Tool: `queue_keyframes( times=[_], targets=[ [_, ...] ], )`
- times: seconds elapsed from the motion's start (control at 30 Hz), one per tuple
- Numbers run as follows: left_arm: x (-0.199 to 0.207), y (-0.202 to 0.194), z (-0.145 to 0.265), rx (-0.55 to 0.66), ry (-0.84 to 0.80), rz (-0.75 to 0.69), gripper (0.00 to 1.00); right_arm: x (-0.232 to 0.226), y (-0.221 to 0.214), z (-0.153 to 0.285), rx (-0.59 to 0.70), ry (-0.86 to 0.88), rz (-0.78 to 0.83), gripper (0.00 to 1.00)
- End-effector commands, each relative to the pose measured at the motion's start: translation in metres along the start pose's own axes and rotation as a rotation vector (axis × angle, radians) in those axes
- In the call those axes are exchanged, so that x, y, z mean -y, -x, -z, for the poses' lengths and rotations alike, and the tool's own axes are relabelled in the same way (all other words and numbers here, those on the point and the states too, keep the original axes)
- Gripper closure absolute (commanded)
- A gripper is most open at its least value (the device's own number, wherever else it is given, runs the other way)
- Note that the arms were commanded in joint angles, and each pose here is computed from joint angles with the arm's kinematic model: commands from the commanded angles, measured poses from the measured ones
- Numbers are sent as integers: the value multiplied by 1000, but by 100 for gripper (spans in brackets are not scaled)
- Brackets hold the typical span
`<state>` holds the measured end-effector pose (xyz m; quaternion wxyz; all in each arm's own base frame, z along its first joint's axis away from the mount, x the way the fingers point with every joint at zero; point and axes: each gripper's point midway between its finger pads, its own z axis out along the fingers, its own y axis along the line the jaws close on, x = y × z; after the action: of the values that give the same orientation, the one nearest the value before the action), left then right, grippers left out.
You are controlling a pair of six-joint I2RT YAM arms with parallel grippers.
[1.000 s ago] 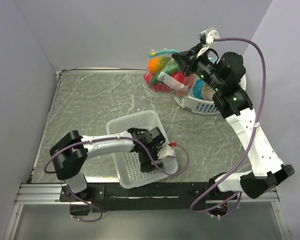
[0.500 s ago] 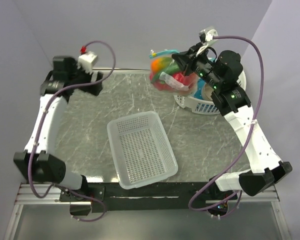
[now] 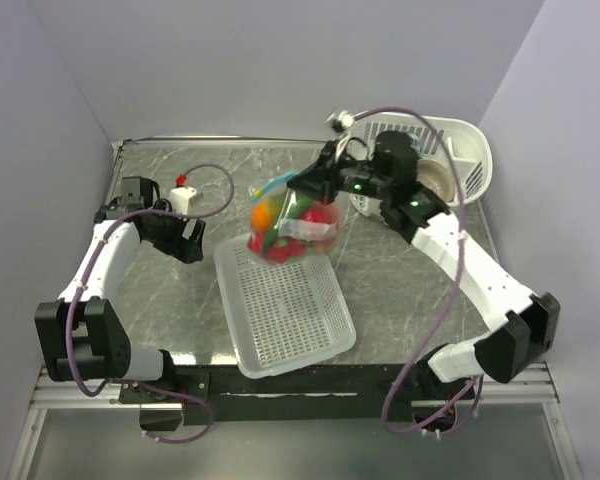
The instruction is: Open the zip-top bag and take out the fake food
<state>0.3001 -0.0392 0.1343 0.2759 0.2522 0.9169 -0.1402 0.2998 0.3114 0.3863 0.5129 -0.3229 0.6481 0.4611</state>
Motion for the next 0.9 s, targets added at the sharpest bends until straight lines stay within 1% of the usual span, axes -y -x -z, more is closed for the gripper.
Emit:
queue_keyframes(
  times=[0.0, 0.1, 0.17, 0.23, 0.3, 0.4, 0.47, 0.5, 0.53, 0.57, 0.63, 0.77, 0.87],
  targets=[
    [3, -14, -18, -9, -39, -25, 5, 14, -31, -30, -27, 23, -81, 100],
    [5, -25, -29, -30, -51, -20, 6, 41, -77, -51, -107, -18, -176, 100],
    [6, -39, -39, -72, -26, -27, 6, 64, -107, -63, -156, -73, -224, 100],
    [4, -44, -46, -86, -10, -38, 6, 78, -122, -69, -176, -118, -238, 100],
    [16, -49, -56, -108, -29, -48, 6, 103, -134, -70, -177, -229, -228, 100],
    [35, -40, -70, -102, -56, -78, 5, 118, -128, -65, -136, -299, -204, 100],
    [55, -23, -80, -76, -85, -112, 5, 119, -119, -63, -115, -301, -191, 100],
    [69, -18, -88, -83, -120, -128, 5, 119, -108, -63, -101, -297, -180, 100],
    [76, -13, -91, -79, -140, -111, 5, 120, -108, -61, -114, -298, -182, 100],
    [85, 2, -92, -54, -169, -117, 5, 118, -103, -60, -113, -292, -168, 100],
    [103, 7, -101, -68, -209, -116, 6, 117, -91, -56, -104, -294, -152, 100],
    [129, 23, -101, -40, -265, -131, 6, 110, -68, -44, -72, -293, -101, 100],
    [135, 20, -97, -41, -272, -146, 6, 105, -55, -41, -60, -276, -82, 100]
  ],
)
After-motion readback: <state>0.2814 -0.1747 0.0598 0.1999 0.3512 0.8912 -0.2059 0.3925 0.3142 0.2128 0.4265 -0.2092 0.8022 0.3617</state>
